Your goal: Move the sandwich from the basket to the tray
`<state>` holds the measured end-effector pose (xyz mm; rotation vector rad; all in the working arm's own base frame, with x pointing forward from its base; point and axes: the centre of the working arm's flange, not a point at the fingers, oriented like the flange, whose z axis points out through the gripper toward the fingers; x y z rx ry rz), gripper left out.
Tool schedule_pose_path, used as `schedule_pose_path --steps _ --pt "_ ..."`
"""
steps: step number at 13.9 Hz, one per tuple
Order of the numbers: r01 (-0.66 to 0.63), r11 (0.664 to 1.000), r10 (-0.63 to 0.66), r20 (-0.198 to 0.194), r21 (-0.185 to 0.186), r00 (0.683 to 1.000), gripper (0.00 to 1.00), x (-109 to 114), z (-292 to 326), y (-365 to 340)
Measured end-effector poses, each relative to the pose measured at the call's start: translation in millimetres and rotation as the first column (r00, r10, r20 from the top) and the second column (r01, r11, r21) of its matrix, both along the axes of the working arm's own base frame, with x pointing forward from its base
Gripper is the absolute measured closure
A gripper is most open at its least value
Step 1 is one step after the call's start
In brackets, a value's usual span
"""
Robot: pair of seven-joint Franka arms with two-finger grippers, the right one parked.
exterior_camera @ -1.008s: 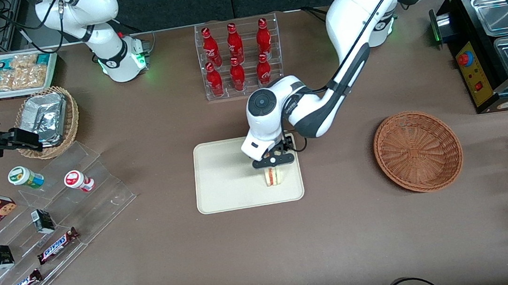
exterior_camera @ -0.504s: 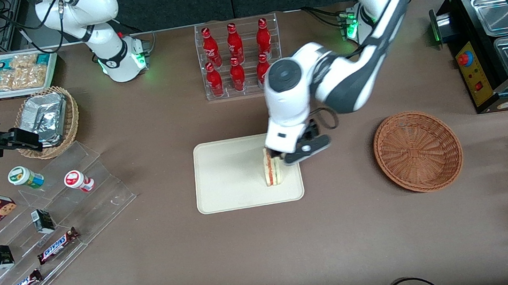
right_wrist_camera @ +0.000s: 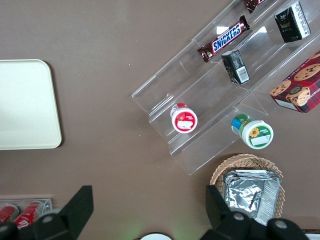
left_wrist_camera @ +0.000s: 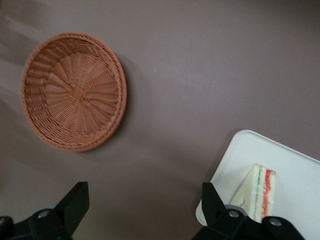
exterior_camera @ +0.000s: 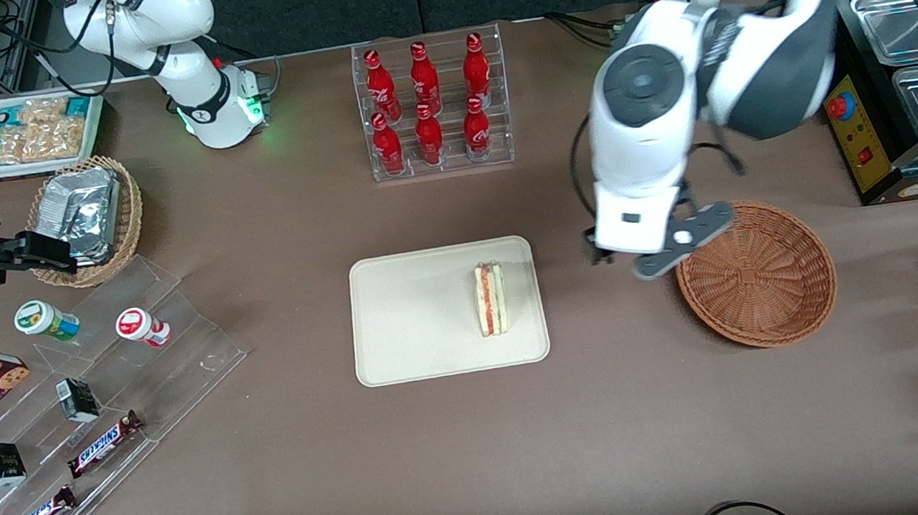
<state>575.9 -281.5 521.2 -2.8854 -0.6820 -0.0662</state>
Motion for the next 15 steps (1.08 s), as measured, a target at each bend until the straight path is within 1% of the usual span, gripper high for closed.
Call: schedule_pose_path --steps 2,3,4,7,8,9,10,12,13,15 --pt "0.004 1.000 -0.004 -0.002 -0.018 1.000 0.00 9 22 42" --pt "0.015 1.000 -0.015 -0.012 -0.021 1.000 0.00 10 32 61" --pt "0.032 0.999 -0.033 -0.029 -0.031 0.999 0.00 10 42 79" --pt "0.096 0.992 -0.101 -0.055 -0.082 0.993 0.00 4 74 133" --pt "0.114 0.988 -0.121 -0.056 -0.107 0.991 0.00 2 85 155" --pt "0.137 0.983 -0.145 -0.058 -0.123 0.988 0.00 -1 96 176" --pt "0.174 0.976 -0.184 -0.066 -0.130 0.981 0.00 -6 104 195" --pt "0.279 0.951 -0.292 -0.084 -0.136 0.953 0.00 -16 118 224" --pt "0.309 0.940 -0.322 -0.085 -0.143 0.943 0.00 -19 122 235" --pt "0.333 0.928 -0.349 -0.077 -0.169 0.934 0.00 -22 125 243"
